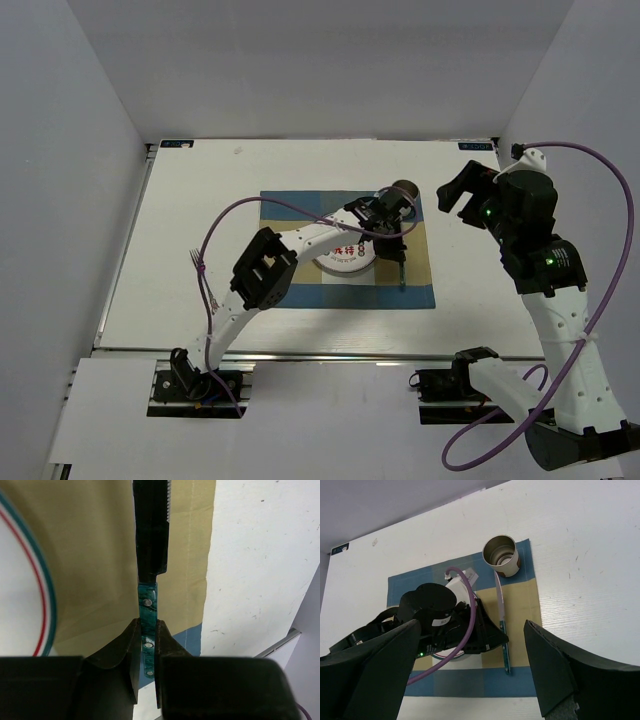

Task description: Set the dinner table for one person

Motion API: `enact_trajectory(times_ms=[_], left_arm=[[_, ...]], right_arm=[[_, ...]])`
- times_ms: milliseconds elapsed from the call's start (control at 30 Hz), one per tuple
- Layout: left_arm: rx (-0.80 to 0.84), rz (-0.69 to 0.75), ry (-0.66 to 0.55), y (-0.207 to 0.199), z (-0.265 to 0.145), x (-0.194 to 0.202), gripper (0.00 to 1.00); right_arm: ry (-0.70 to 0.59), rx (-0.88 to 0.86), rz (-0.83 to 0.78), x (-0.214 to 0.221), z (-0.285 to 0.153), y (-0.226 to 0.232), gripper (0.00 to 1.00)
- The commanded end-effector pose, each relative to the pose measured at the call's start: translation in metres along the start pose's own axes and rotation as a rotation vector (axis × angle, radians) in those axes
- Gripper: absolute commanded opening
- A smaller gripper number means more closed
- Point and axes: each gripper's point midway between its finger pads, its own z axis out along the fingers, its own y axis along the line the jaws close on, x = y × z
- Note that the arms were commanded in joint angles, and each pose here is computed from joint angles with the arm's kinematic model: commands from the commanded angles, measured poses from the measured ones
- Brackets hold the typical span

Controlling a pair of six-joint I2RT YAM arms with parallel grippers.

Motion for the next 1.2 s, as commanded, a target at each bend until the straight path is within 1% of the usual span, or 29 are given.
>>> enact_trajectory(times_ms=[0,100,133,333,900,933,1100,1133,1167], left_arm=[[0.096,-0.006,-0.026,-0.033,-0.013,-0.009,0.0],[0.091,-0.019,-0.006,-0.029,-0.002,-0.004,0.0],[0.102,-0.014,0.0,-0.033,0.001,0.001,0.0],[0.109,-0.03,0.002,-0.035,0.006,0.0,0.0],[0.088,-0.061,0.053,-0.024,0.027,0.013,0.0],[0.086,-0.063,0.053,-0.023,0.028,0.013,0.01],[0.088,-0.064,0.058,-0.022,0.031,0.015,0.1],[0.089,-0.063,0.06,-0.022,0.031,0.015,0.15],[0.087,-0.063,0.063,-0.022,0.031,0.015,0.18]], right_arm=[[-0.035,-0.005,-0.017,-0.008,-0.004,0.0,0.89],[-0.03,-0.001,-0.019,-0.006,-0.003,-0.001,0.89],[-0.028,0.002,-0.019,-0.005,-0.002,-0.002,0.89],[-0.03,-0.006,-0.022,-0.005,-0.003,-0.001,0.89],[-0.019,0.001,-0.03,0.0,0.001,-0.004,0.89],[-0.02,-0.004,-0.032,0.0,0.001,-0.002,0.89],[-0.02,-0.001,-0.031,0.0,0.001,-0.004,0.89],[-0.021,-0.002,-0.033,0.0,0.001,-0.003,0.89],[-0.022,-0.004,-0.033,0.0,0.001,-0.003,0.89]])
